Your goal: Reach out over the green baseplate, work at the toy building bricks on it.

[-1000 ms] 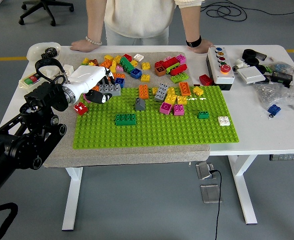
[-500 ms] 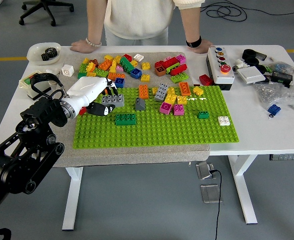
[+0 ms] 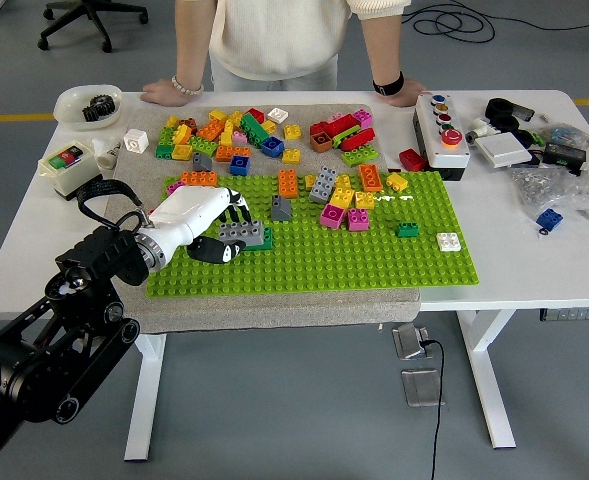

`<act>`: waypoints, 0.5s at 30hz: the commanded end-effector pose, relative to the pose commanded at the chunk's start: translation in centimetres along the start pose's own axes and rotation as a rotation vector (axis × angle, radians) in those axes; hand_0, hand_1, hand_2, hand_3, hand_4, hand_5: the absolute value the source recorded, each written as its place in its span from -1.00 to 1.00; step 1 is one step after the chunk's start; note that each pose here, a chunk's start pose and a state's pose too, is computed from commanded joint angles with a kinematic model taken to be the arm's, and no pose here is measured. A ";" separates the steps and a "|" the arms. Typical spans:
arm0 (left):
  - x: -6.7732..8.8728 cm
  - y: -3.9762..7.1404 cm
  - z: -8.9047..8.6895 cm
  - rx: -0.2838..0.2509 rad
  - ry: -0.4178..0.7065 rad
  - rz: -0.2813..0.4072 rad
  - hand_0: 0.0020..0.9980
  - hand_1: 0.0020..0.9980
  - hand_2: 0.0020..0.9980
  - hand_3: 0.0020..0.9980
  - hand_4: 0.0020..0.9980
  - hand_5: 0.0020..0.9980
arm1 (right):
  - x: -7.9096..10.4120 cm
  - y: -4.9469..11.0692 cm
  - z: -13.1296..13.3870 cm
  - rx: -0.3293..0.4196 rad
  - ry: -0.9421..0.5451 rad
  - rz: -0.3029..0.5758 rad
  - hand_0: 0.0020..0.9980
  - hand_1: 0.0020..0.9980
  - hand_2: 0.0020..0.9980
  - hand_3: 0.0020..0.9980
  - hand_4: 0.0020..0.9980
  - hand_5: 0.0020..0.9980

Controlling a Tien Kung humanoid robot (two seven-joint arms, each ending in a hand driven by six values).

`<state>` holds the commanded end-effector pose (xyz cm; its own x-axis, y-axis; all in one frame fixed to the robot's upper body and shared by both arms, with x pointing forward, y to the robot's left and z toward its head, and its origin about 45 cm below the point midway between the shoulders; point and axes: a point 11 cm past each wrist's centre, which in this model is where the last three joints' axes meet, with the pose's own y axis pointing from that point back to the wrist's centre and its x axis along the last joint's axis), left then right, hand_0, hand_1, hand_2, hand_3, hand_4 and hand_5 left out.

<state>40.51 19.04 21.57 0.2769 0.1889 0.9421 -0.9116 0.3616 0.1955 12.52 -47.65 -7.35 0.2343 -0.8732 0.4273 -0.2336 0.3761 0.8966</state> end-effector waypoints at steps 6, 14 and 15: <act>-0.9 -0.1 0.1 0.004 0.008 -0.007 0.17 0.10 0.10 0.13 0.29 -0.79 | 0.0 0.0 0.0 0.001 0.001 0.001 0.49 0.28 0.37 0.27 0.64 0.03; -1.7 -0.5 0.1 0.013 0.016 -0.002 0.18 0.11 0.11 0.14 0.26 -0.71 | 0.0 0.0 -0.1 0.002 0.000 0.000 0.49 0.28 0.37 0.28 0.64 0.03; -1.8 -0.5 0.1 0.013 0.017 -0.003 0.18 0.11 0.11 0.14 0.26 -0.71 | 0.1 0.0 -0.1 0.002 0.000 0.001 0.49 0.28 0.37 0.28 0.64 0.03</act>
<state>40.43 18.41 19.82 0.2841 0.2031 0.9370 -0.9148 0.3501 0.2015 12.67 -47.66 -7.30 0.2342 -0.8729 0.4280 -0.2357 0.3761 0.8961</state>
